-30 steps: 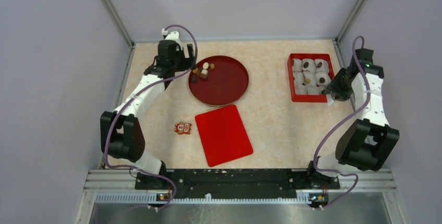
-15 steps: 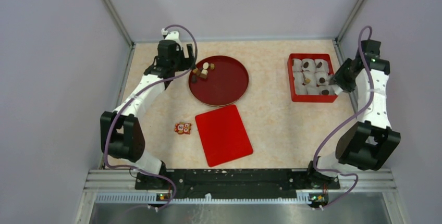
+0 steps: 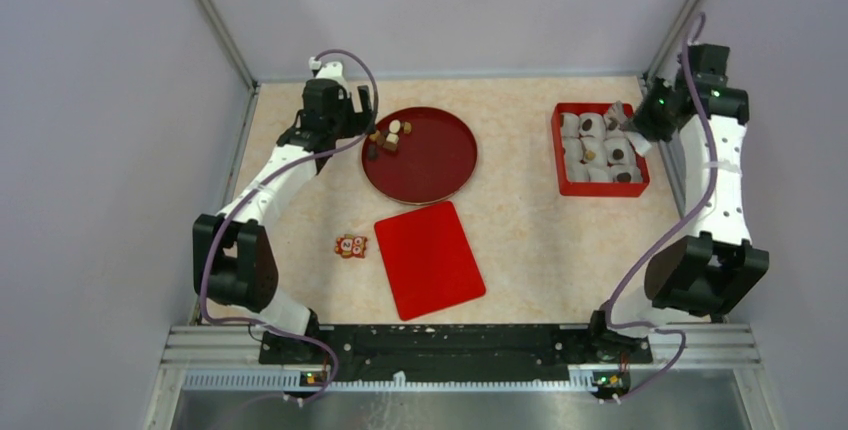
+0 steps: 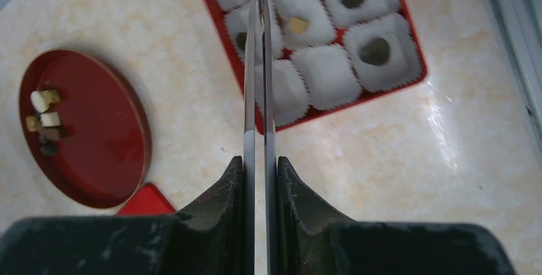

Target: Pack the chocolate

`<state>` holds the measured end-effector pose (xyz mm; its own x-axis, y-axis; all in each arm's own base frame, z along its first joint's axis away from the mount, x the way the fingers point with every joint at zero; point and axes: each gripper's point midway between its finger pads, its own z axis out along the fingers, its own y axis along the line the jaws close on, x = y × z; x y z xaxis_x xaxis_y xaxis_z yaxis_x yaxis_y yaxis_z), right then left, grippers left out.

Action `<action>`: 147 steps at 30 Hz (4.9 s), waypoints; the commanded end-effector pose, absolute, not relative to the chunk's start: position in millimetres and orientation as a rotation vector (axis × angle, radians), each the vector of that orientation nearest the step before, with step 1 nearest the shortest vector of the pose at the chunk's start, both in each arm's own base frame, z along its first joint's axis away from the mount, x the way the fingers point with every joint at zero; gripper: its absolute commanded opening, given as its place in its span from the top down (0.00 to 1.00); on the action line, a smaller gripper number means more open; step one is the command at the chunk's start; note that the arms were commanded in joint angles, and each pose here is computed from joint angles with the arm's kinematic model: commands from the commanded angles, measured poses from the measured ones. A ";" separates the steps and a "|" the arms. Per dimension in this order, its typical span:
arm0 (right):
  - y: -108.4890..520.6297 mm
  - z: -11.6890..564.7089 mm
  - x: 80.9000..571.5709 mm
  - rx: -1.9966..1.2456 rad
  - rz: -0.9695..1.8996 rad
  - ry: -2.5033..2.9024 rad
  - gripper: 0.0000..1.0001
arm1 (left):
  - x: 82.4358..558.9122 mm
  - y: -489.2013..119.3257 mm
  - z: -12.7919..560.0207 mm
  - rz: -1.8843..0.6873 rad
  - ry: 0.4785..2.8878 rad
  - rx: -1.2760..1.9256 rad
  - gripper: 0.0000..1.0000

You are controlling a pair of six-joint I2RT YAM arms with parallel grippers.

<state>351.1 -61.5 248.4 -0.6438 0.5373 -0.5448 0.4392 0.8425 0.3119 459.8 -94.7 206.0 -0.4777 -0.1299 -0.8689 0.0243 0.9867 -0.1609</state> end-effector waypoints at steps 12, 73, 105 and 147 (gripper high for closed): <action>139.9 230.5 454.1 0.085 0.341 2.284 0.92 | 467.1 -99.8 272.6 -0.247 1.935 -0.127 0.01; 245.8 63.0 202.4 -0.137 0.568 2.411 0.14 | 181.2 -162.6 81.3 -0.670 2.582 -0.295 0.01; 299.1 88.6 192.9 -0.021 0.975 2.378 0.18 | 177.5 -219.0 86.8 -1.027 2.506 -0.038 0.01; 310.4 30.9 186.8 -0.014 1.036 2.425 0.19 | 170.9 -204.2 37.5 -0.934 2.590 -0.219 0.01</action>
<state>221.7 306.4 42.1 -0.8122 0.1957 -0.5495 -0.2148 0.7756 0.5936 191.2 -183.7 39.5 -0.8748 -0.3196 -0.3642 -0.0776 0.8343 -0.5458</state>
